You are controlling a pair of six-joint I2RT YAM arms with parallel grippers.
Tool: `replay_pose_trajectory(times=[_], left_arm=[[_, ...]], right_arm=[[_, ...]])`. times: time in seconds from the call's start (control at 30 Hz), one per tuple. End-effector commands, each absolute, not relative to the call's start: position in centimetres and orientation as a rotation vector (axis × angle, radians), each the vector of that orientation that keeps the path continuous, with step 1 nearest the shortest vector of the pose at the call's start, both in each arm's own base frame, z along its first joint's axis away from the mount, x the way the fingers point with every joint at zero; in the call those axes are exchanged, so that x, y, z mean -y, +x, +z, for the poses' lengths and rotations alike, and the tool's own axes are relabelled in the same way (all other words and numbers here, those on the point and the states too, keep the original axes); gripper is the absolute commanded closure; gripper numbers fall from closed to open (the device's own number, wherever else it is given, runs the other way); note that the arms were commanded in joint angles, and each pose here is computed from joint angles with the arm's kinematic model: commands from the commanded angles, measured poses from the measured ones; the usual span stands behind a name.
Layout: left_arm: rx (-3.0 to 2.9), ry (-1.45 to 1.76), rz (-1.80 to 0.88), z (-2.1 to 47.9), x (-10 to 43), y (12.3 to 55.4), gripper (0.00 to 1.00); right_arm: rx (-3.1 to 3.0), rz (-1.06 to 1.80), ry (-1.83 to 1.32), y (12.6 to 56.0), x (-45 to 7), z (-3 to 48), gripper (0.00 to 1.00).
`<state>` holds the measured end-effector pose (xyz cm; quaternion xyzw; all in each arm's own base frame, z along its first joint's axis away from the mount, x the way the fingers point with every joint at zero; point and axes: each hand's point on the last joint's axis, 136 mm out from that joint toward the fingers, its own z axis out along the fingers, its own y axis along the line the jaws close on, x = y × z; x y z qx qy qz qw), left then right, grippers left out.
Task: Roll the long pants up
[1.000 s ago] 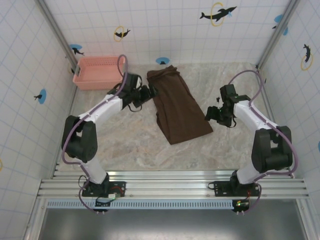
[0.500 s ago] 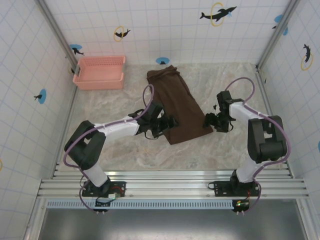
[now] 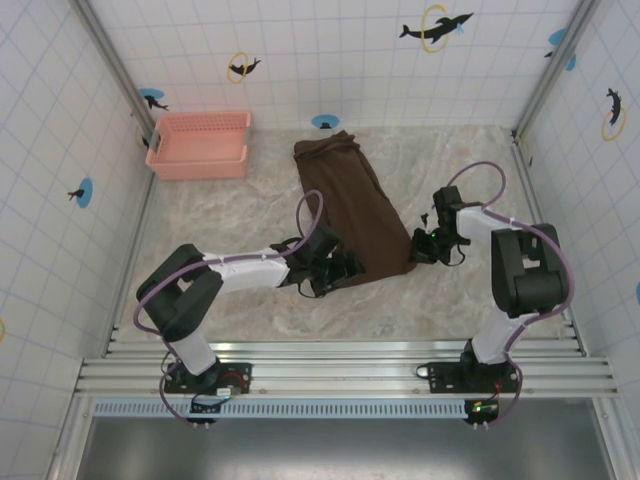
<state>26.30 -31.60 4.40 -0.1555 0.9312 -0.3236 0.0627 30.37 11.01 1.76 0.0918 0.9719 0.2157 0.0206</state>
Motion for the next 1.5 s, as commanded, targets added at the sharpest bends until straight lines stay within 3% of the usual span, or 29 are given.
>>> replay_pose_trajectory(times=[0.0,0.47,0.63,0.67,0.77,0.83,0.93,1.17,1.47], left_arm=[[-2.829,-0.574,-0.889,2.3,30.5,25.4,0.07],[-2.739,-0.821,-0.722,-1.6,27.4,25.7,0.16],[-2.724,-0.857,-0.642,-2.0,26.5,25.9,0.24],[-2.727,-0.858,-0.625,-2.1,26.3,25.8,0.29],[-2.728,-0.862,-0.576,-2.3,25.7,25.5,0.57],[-2.739,-0.854,-0.556,-2.7,25.5,25.3,0.81],[-2.751,-0.838,-0.551,-2.9,25.7,25.3,1.0],[-2.714,-0.709,-0.464,0.7,24.0,25.2,1.0],[-2.455,-0.333,-0.362,18.9,18.5,25.3,1.0]], right_arm=[[-2.999,0.69,0.258,30.2,-11.2,2.2,1.0],[-2.98,0.718,0.224,29.1,-11.4,3.4,1.0],[-2.97,0.718,0.213,28.3,-11.3,4.2,1.0],[-2.967,0.725,0.21,28.2,-11.3,4.3,1.0],[-2.955,0.743,0.205,27.8,-11.5,4.9,1.0],[-2.937,0.75,0.198,27.8,-11.6,5.5,1.0],[-2.918,0.758,0.176,27.6,-11.6,6.5,1.0],[-2.826,0.752,0.117,27.7,-11.2,11.2,1.0],[-2.472,0.794,-0.077,26.5,-12.3,25.6,1.0]])
